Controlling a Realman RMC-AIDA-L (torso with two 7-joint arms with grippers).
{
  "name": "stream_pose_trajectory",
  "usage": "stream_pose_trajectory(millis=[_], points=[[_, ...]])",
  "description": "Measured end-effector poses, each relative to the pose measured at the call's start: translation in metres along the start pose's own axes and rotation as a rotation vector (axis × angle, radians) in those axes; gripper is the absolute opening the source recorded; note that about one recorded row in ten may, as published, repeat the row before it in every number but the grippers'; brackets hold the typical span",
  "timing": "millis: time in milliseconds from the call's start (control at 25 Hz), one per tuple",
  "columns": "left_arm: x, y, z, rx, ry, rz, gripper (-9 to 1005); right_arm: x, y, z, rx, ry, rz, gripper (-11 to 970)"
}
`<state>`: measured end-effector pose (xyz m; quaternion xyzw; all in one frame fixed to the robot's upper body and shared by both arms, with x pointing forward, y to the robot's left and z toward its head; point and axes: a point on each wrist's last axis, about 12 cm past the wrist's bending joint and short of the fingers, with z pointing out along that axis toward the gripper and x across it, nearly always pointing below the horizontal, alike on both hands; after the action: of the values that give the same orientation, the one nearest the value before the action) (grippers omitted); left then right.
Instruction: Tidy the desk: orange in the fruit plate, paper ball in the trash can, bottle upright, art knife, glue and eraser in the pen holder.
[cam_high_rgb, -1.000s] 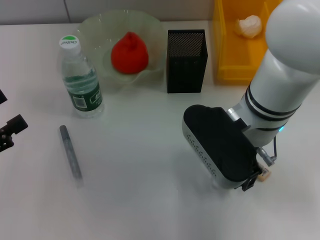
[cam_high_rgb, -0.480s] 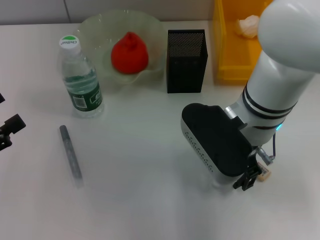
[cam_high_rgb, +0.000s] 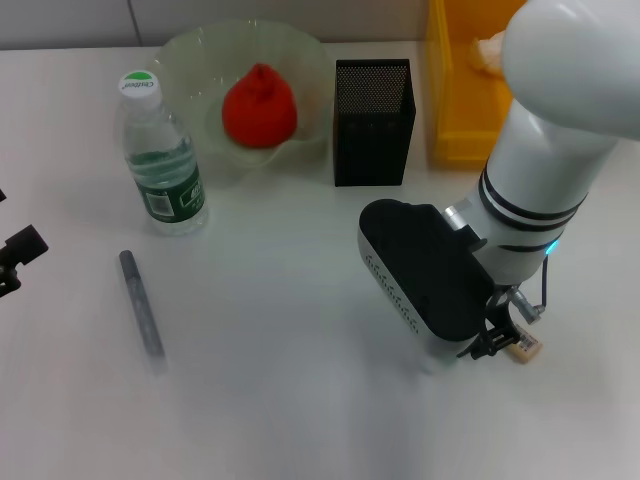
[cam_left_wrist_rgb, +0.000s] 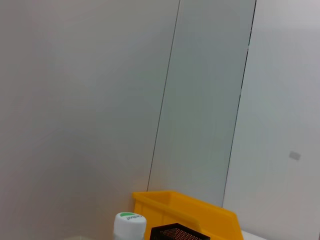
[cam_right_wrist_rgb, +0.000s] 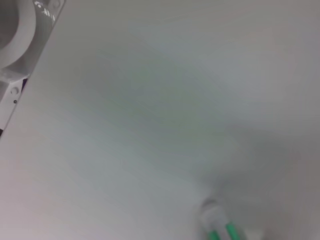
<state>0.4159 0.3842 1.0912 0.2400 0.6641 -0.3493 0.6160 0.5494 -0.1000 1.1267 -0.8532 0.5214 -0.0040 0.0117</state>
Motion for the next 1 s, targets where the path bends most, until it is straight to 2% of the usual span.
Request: stream_pose_trajectory(millis=[200, 400, 640, 680, 720, 840, 880, 960, 1000], points=[[0.000, 0.000, -0.001, -0.003, 0.002, -0.001, 814, 0.001, 0.001, 0.000, 0.000, -0.004, 0.006, 290], [0.000, 0.000, -0.002, -0.005, 0.003, -0.002, 814, 0.002, 0.000, -0.005, 0.015, -0.024, 0.028, 156], [0.001, 0.000, -0.002, -0.005, 0.003, -0.004, 814, 0.017, -0.008, -0.042, 0.101, -0.120, 0.124, 155], [0.001, 0.000, -0.002, -0.006, 0.003, -0.004, 814, 0.025, -0.010, -0.056, 0.145, -0.152, 0.160, 155], [0.001, 0.000, -0.002, -0.006, 0.003, -0.004, 814, 0.025, -0.010, -0.056, 0.145, -0.152, 0.160, 155], [0.001, 0.000, -0.002, -0.006, 0.003, 0.000, 814, 0.040, -0.014, -0.079, 0.243, -0.221, 0.235, 155], [0.001, 0.000, -0.002, -0.006, 0.003, 0.005, 814, 0.049, -0.016, -0.092, 0.296, -0.290, 0.283, 155], [0.001, 0.000, -0.002, -0.006, 0.002, 0.011, 814, 0.053, -0.017, -0.098, 0.324, -0.339, 0.312, 155], [0.001, 0.000, -0.001, -0.005, 0.001, 0.012, 814, 0.061, -0.022, -0.109, 0.388, -0.446, 0.389, 155]])
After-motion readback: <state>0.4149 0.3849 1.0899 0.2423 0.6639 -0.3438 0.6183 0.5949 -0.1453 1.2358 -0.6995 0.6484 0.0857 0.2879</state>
